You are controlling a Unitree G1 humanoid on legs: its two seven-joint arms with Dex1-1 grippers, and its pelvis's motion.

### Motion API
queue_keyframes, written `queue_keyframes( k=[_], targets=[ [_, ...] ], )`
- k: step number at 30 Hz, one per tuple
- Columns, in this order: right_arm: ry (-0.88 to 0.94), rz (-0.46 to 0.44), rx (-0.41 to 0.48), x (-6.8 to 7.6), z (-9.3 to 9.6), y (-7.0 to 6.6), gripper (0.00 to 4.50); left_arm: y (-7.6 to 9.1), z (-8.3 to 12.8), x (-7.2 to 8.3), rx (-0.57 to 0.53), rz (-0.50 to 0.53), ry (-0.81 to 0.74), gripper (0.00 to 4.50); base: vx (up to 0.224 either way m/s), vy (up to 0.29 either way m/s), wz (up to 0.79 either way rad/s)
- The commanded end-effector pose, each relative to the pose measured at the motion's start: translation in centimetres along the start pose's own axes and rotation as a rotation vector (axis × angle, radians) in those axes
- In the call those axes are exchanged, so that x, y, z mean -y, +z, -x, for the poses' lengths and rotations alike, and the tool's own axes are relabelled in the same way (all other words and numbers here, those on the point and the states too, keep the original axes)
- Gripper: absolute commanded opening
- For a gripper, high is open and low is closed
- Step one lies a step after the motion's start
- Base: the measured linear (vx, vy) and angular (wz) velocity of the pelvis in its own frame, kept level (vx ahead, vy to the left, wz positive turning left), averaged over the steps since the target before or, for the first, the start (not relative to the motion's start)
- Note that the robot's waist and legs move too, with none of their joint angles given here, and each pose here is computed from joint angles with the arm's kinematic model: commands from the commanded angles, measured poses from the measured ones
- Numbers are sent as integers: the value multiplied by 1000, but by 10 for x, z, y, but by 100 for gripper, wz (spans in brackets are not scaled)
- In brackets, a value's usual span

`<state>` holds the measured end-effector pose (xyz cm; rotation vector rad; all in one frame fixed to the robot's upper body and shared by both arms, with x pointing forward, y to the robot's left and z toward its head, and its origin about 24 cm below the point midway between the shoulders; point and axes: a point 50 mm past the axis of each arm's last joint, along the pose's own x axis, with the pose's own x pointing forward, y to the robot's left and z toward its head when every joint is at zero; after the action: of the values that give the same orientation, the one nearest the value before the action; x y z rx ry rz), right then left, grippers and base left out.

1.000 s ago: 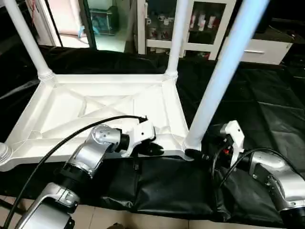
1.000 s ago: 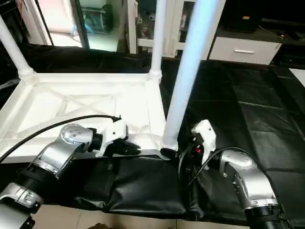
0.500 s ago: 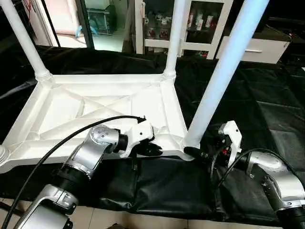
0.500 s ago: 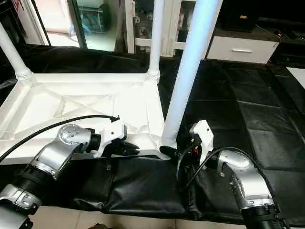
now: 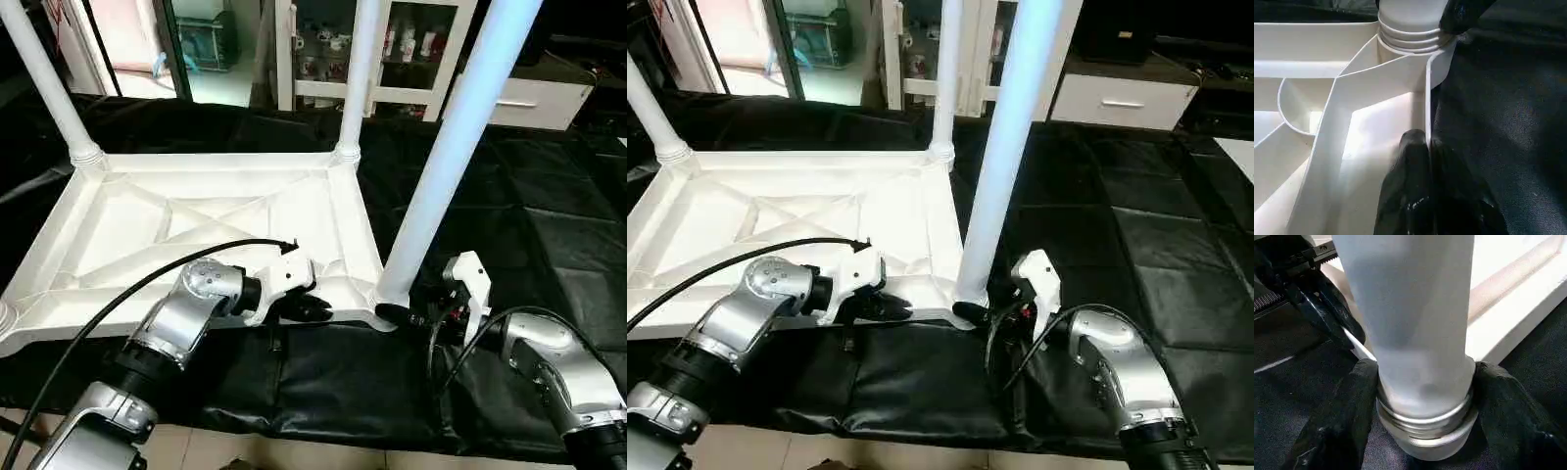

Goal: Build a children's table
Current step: Rotate leg to tighten

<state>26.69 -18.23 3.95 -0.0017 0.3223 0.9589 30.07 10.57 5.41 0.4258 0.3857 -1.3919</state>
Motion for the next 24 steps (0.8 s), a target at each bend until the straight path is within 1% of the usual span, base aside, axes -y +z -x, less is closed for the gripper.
queue_keyframes(
  k=[1, 2, 3, 5, 6, 7, 10, 12, 14, 15, 16, 18, 20, 21, 23, 24],
  targets=[
    [-42, 12, -25, 3, -2, -3, 266, 4, -5, 5, 55, 11, -27, 0, 0, 0, 0],
    [-63, 12, -29, 4, -2, -4, 266, 4, -6, 5, 45, 12, -21, 0, 0, 0, 0],
    [-197, -2, -55, 10, -5, -9, 266, 4, -10, 0, 16, 29, 26, 0, 0, 0, 0],
    [-337, -26, -65, 17, -8, -13, 266, 5, -16, -6, -9, 58, 89, 0, 0, 0, 0],
    [-352, -33, -62, 17, -8, -13, 266, 6, -17, -7, -12, 60, 97, 0, 0, 0, 0],
    [-501, -95, -44, 23, -13, -15, 265, 13, -27, -18, -26, 89, 187, 0, 0, 0, 0],
    [-606, -126, -50, 26, -17, -18, 265, 23, -36, -26, -16, 124, 266, 0, 0, 0, 0],
    [-724, -166, -44, 27, -26, -20, 265, 37, -48, -34, -11, 157, 351, 0, 0, 0, 0],
    [-816, -200, -31, 26, -34, -20, 265, 49, -60, -37, -11, 158, 393, 0, 0, 0, 0],
    [-816, -200, -31, 26, -34, -20, 265, 49, -60, -37, -11, 158, 393, 0, 0, 0, 0],
    [-826, -205, -28, 23, -42, -18, 265, 57, -66, -36, -5, 143, 395, 0, 0, 0, 0],
    [-781, -155, -28, 14, -58, -13, 265, 68, -78, -32, 3, 107, 376, 0, 0, 0, 0],
    [-755, -130, -10, 12, -60, -9, 265, 69, -81, -31, 4, 100, 367, 0, 0, 0, 0],
    [-726, -118, 19, 11, -60, -5, 265, 68, -82, -29, 4, 98, 357, 0, 0, 0, 0],
    [-701, -112, 40, 10, -60, -3, 265, 65, -81, -29, 0, 91, 350, 0, 0, 0, 0],
    [-669, -85, 79, 10, -57, 1, 265, 60, -77, -28, 0, 70, 333, 0, 0, 0, 0]
  ],
)
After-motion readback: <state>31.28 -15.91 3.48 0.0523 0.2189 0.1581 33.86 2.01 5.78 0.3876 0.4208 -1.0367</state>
